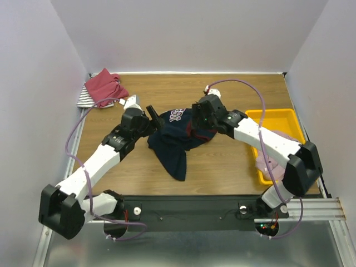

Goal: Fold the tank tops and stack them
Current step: Move the tank top to the center of the board, then flatten the tank top out

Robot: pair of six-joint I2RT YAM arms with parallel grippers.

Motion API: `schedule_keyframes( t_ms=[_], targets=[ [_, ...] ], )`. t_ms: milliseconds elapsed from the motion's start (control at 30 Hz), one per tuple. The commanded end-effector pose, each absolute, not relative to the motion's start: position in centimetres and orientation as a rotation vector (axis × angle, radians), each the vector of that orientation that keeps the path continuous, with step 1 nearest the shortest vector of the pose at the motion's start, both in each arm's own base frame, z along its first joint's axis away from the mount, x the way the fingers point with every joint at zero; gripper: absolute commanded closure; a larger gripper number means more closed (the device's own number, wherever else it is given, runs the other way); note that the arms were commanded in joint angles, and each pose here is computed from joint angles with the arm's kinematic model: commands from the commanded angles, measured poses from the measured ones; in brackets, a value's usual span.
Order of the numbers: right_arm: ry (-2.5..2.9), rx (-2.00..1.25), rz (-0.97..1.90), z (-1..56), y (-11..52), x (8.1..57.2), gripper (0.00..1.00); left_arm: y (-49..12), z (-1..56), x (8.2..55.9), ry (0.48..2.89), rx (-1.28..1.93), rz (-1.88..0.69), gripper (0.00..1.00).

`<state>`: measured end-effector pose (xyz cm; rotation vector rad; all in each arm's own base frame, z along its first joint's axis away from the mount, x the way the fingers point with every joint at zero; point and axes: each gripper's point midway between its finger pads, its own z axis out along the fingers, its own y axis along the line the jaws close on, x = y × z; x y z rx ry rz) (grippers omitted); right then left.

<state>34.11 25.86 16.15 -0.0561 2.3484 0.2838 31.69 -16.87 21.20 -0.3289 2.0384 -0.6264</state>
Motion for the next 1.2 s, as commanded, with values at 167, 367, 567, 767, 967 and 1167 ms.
schedule_keyframes(
  t_ms=[167,367,567,767,967,1167],
  targets=[
    [2.316,0.104,0.245,13.7,23.1,32.9,0.28,-20.7,13.6,31.3,2.202,-0.284,-0.624,0.18],
    [2.385,0.128,0.217,9.3,21.7,32.7,0.30,-22.5,11.2,31.3,2.262,-0.225,-0.530,0.18],
    [2.436,0.157,0.224,5.5,21.4,33.9,0.36,-22.5,9.4,32.4,2.289,-0.241,-0.450,0.21],
    [2.417,0.265,0.191,4.7,19.1,37.5,0.82,-21.7,10.0,34.8,2.269,-0.277,-0.407,0.60],
    [2.235,0.483,0.175,11.3,10.9,44.0,0.99,-17.3,13.0,36.2,2.196,-0.420,-0.368,1.00],
    [2.113,0.573,0.146,16.7,6.0,50.8,1.00,-11.5,16.2,36.6,2.102,-0.563,-0.338,1.00]
  ],
)
